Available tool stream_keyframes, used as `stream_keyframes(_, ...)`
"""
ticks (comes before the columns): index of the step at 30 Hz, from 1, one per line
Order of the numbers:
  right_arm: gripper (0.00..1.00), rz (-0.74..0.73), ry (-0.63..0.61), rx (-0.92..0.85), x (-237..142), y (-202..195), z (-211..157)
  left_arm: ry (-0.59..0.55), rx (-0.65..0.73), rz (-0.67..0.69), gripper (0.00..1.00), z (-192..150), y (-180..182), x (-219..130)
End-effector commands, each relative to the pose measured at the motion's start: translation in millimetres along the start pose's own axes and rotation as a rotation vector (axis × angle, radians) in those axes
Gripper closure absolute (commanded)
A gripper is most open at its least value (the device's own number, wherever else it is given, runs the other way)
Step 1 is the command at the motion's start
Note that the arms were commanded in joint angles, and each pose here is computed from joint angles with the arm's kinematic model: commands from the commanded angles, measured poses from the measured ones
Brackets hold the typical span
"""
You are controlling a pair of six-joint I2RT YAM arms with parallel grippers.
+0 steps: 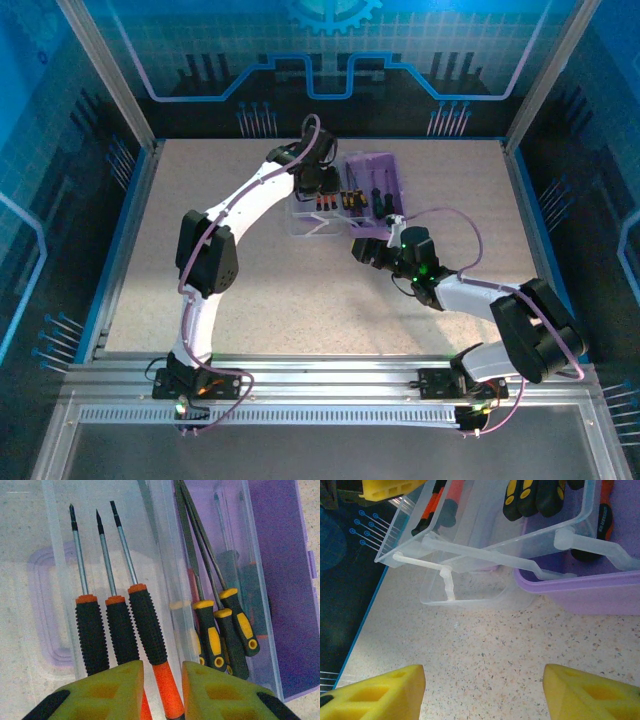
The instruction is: Pack the tool kit
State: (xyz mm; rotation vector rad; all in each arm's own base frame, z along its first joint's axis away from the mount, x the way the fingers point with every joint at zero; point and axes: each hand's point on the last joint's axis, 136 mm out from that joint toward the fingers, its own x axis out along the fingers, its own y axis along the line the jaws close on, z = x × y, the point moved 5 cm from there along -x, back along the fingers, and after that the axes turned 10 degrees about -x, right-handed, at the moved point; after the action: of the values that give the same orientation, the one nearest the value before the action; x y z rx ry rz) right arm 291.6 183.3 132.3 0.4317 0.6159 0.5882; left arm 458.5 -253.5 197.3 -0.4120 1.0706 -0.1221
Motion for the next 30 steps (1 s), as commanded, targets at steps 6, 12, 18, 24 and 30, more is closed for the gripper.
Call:
stream_keyframes(6,0.35,-0.016,-0.04,-0.034,-8,3,12,-0.066,0.003,-0.037,0.63,9,-2,-43)
stream_keyframes(12,0.36,-0.063,-0.053,-0.073,-15,1,16,-0.217,-0.095,-0.061,0.35,2,39,-86)
stream_keyframes(18,0.29,-0.308,-0.142,-0.157,-41,-24,29,-0.255,-0.32,-0.113,0.06,-40,113,-73)
stream_keyframes(24,0.22,-0.388,-0.158,-0.014,-48,-61,39,-0.151,-0.454,-0.182,0.37,-61,155,-42)
stream_keyframes(30,0.38,-0.421,-0.112,0.044,-45,-83,63,-0.045,-0.369,-0.209,0.5,-52,148,-14)
